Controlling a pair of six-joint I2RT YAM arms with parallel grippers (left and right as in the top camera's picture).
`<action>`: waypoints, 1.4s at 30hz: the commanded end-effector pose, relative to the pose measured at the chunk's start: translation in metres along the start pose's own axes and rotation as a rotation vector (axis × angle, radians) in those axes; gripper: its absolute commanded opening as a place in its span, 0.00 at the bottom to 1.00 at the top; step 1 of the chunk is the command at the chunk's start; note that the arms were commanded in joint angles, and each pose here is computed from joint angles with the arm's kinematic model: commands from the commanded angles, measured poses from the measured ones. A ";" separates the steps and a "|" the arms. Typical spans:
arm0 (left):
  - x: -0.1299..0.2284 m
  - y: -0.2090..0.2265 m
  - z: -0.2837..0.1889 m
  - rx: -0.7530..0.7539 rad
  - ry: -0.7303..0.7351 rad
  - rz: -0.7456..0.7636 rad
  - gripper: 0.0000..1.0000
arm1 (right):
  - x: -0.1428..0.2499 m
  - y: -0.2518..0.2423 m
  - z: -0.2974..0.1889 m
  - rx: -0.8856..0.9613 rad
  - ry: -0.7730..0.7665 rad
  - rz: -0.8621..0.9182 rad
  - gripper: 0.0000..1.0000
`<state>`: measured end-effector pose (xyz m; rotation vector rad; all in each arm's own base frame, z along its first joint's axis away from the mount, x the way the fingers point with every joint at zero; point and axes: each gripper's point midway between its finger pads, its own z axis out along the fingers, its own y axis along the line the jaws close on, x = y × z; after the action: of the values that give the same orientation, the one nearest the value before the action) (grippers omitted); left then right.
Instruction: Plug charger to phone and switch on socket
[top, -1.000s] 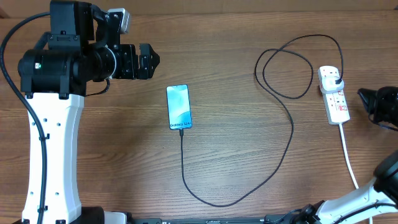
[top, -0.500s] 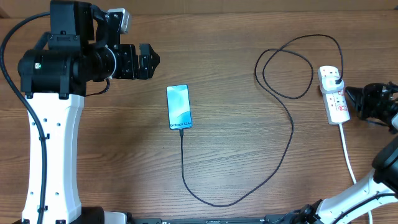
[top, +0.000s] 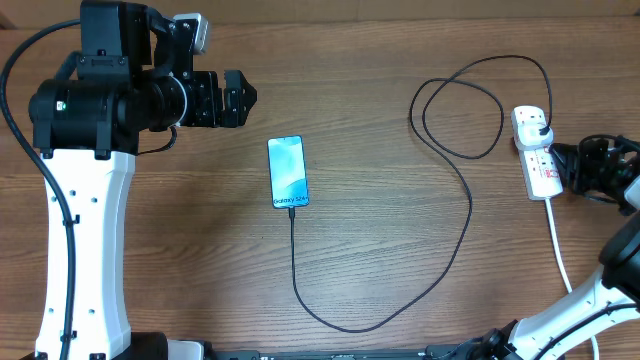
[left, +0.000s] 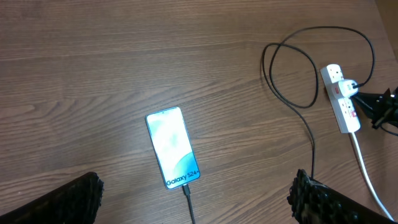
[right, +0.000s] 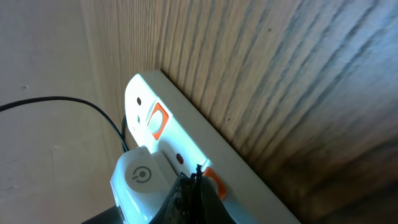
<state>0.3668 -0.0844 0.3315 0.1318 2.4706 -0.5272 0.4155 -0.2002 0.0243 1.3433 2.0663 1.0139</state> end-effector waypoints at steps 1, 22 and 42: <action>0.001 0.002 0.003 0.004 0.010 -0.003 0.99 | -0.001 0.008 0.005 0.003 -0.004 -0.032 0.04; 0.001 0.002 0.003 0.004 0.010 -0.003 1.00 | 0.020 -0.006 0.017 0.108 0.037 -0.020 0.04; 0.001 0.002 0.003 0.004 0.010 -0.003 0.99 | 0.056 -0.029 0.025 0.174 0.123 -0.022 0.04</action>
<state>0.3668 -0.0844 0.3315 0.1318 2.4706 -0.5272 0.4107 -0.1865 0.0199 1.3373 2.1784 0.9124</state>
